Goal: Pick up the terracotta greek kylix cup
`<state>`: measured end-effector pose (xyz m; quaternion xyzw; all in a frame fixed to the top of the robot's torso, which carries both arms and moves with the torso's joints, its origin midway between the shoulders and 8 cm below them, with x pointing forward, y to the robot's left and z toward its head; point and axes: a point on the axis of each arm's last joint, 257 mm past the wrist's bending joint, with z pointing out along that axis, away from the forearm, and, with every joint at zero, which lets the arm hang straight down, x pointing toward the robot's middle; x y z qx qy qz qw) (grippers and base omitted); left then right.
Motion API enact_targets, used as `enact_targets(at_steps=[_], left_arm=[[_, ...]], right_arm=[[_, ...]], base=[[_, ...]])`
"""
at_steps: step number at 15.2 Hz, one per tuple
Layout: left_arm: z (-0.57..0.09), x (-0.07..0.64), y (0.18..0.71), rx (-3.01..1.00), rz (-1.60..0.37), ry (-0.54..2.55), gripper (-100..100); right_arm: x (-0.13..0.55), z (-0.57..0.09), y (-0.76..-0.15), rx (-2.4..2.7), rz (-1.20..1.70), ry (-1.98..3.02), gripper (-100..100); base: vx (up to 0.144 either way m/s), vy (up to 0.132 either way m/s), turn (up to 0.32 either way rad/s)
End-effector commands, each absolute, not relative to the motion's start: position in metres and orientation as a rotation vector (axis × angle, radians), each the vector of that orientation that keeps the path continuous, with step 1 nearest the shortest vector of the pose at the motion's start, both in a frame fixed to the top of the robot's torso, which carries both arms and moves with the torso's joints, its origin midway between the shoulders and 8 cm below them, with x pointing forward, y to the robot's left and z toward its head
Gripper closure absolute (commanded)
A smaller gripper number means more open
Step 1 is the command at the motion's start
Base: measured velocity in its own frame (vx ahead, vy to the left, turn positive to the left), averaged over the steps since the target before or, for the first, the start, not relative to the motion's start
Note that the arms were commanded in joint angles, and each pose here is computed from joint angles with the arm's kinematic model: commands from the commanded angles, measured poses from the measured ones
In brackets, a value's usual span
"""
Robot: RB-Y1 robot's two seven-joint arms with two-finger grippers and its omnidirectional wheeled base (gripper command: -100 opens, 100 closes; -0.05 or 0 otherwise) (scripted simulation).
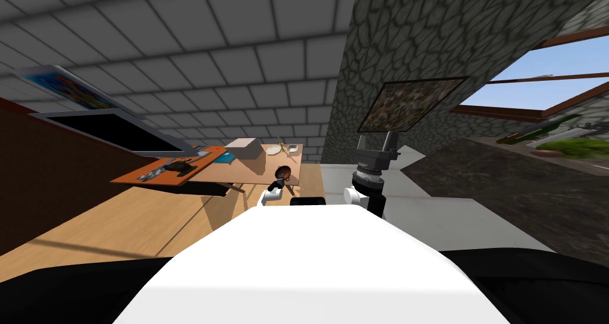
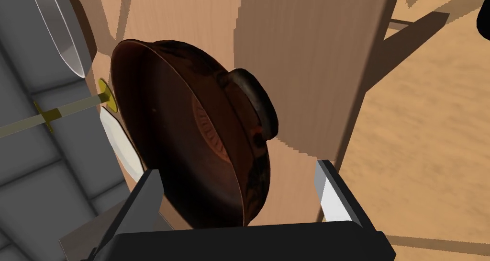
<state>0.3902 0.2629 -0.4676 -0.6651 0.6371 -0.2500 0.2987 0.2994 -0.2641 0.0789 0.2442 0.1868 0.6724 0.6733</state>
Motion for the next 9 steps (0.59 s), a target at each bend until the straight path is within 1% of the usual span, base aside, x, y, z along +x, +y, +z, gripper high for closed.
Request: enact_targets(at_steps=[1, 8, 9], left_arm=[[-0.468, 0.390, 0.263, -1.767, -0.664, 1.692, -100], [-0.482, 0.391, 0.260, -1.771, -0.668, 1.696, -100], [-0.482, 0.392, 0.260, -1.770, -0.669, 1.695, 100]], right_arm=[[0.299, 0.079, -0.264, 0.550, 1.514, 0.420, 0], [0.299, 0.079, -0.264, 0.550, 1.513, 0.421, 0], [0.299, 0.079, -0.264, 0.550, 1.513, 0.421, 0]], base=[[0.007, -0.007, -0.004], [0.038, 0.005, 0.005], [0.011, 0.003, 0.000]])
